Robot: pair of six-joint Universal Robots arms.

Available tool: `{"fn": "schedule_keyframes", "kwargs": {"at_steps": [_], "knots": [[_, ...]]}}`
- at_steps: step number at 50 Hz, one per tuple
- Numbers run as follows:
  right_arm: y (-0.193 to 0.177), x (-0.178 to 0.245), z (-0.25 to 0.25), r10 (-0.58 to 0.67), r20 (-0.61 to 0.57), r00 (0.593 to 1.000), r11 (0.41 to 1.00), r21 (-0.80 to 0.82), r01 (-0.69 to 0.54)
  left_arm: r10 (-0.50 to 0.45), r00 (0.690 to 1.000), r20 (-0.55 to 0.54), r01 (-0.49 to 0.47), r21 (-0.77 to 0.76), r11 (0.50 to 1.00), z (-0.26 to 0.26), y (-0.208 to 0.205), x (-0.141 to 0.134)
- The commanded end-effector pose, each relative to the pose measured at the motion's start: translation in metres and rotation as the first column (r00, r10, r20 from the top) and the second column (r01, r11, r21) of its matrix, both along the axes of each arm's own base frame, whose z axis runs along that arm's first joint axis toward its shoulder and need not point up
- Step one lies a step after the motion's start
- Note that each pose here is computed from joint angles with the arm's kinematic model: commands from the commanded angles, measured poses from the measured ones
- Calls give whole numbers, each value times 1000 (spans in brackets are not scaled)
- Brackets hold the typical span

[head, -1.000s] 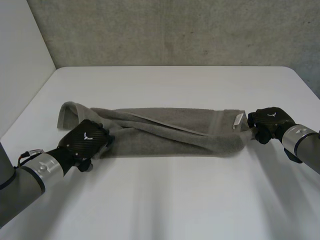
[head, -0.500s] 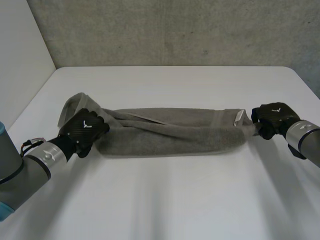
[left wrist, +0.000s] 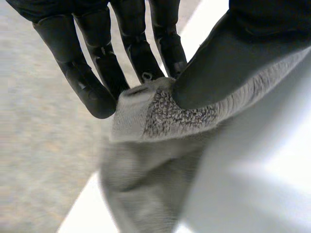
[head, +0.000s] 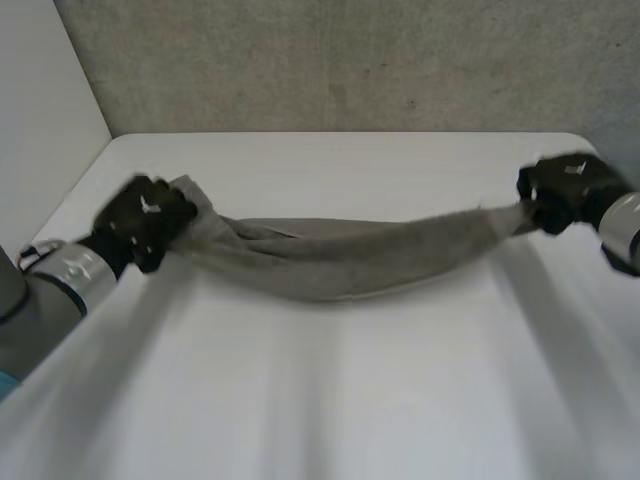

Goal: Fold the towel.

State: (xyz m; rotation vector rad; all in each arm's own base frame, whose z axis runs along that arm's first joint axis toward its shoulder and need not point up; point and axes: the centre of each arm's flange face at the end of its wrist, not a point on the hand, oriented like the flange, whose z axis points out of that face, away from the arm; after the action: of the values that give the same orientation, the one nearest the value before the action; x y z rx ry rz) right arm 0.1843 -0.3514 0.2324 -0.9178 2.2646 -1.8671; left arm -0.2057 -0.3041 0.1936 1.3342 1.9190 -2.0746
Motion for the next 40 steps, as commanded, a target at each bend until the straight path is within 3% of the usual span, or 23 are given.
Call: {"fn": "schedule_keyframes", "kwargs": {"at_steps": [1, 5, 9, 19, 25, 33, 36, 38, 39, 40], "knots": [[22, 1, 95, 40, 14, 999, 984, -172, -37, 56, 953, -297, -94, -113, 989, 96, -2, 5], [36, -6, 134, 34, 5, 999, 972, -234, -31, 45, 899, -436, -114, -133, 985, 140, 5, 9], [36, -8, 139, 28, -29, 999, 972, -234, -34, 54, 895, -444, -117, -115, 986, 146, 6, 9], [24, 4, 75, 65, -293, 954, 996, -34, -78, 174, 913, -368, -110, 189, 976, 63, -27, 1], [16, 8, 54, 76, -316, 946, 997, 20, -73, 201, 933, -299, -118, 275, 954, 29, -40, 0], [0, 24, 17, 127, -322, 938, 991, 81, -106, 149, 971, -185, -96, 268, 958, -4, -55, -14], [-17, 37, 15, 106, -304, 947, 993, -8, -114, 138, 973, -185, -92, 235, 968, -3, -67, -18], [-41, 43, 34, 4, -248, 969, 978, -201, -55, 129, 967, -218, -101, 133, 986, 21, -82, -30], [-41, 43, 35, 3, -247, 969, 978, -202, -54, 129, 967, -218, -102, 132, 986, 22, -82, -30], [-52, 43, 53, -59, -193, 979, 948, -319, -5, 125, 960, -250, -115, 54, 992, 43, -89, -37]]}}
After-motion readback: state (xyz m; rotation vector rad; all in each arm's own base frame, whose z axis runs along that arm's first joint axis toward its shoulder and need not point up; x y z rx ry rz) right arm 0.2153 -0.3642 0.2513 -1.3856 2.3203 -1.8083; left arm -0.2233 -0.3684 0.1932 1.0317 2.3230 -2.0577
